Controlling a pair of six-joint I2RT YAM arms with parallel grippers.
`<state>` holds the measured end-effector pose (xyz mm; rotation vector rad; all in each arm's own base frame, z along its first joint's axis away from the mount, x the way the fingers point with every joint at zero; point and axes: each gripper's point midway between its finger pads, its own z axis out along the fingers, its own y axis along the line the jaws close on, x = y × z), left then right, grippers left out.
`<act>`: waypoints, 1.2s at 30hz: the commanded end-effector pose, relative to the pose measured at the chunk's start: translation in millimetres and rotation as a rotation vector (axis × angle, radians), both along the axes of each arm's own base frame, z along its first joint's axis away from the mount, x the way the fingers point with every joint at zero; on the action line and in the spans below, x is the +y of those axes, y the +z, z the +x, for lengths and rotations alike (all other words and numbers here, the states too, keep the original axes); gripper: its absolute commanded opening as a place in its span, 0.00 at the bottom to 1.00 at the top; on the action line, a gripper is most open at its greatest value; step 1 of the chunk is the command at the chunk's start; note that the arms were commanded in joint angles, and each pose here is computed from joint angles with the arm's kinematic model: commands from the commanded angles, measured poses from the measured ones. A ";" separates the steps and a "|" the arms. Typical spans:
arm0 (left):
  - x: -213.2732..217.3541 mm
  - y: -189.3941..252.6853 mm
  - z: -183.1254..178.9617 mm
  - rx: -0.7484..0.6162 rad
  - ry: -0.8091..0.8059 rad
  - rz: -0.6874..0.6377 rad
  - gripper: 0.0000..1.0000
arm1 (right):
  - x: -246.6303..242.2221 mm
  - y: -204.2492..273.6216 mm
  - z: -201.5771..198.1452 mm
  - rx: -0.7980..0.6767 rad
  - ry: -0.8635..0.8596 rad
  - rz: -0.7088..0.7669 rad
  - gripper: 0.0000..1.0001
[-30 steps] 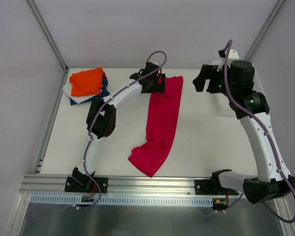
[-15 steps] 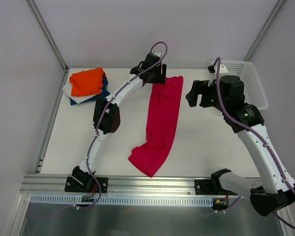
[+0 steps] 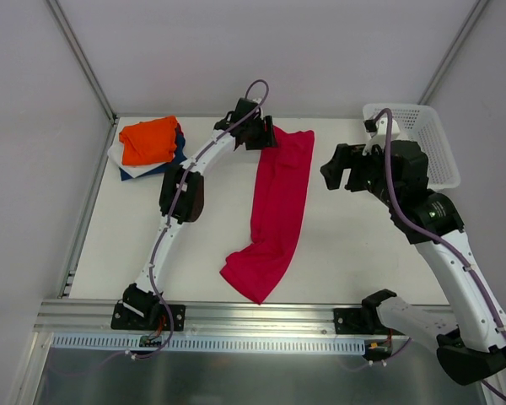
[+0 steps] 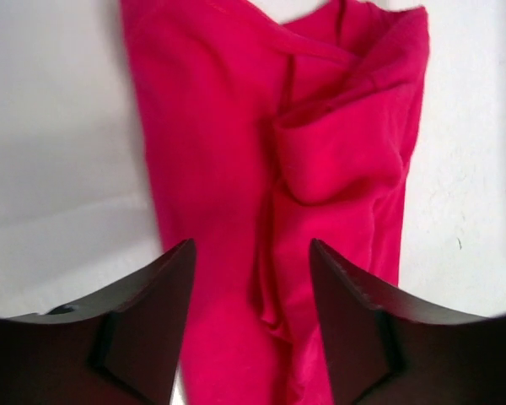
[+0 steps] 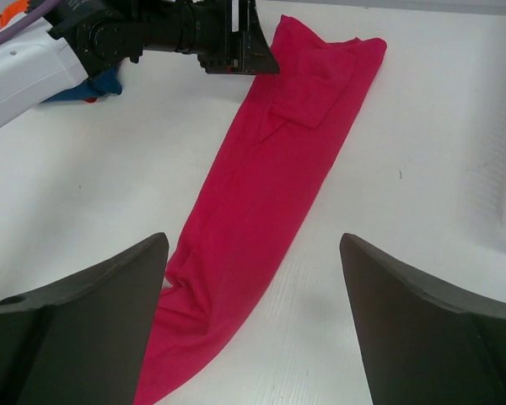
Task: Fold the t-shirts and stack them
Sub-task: Fold the tshirt
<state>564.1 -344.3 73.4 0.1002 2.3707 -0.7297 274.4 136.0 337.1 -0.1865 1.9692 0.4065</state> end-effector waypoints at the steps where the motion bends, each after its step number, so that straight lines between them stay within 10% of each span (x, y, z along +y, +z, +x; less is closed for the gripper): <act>1: -6.0 28.0 12.4 -0.022 -0.008 -0.130 0.54 | -1.9 3.8 -4.4 -0.016 -0.025 0.023 0.87; 36: -38.5 -28.7 -13.3 0.171 -0.046 -0.272 0.42 | 6.2 2.7 -11.3 -0.014 0.009 0.043 0.87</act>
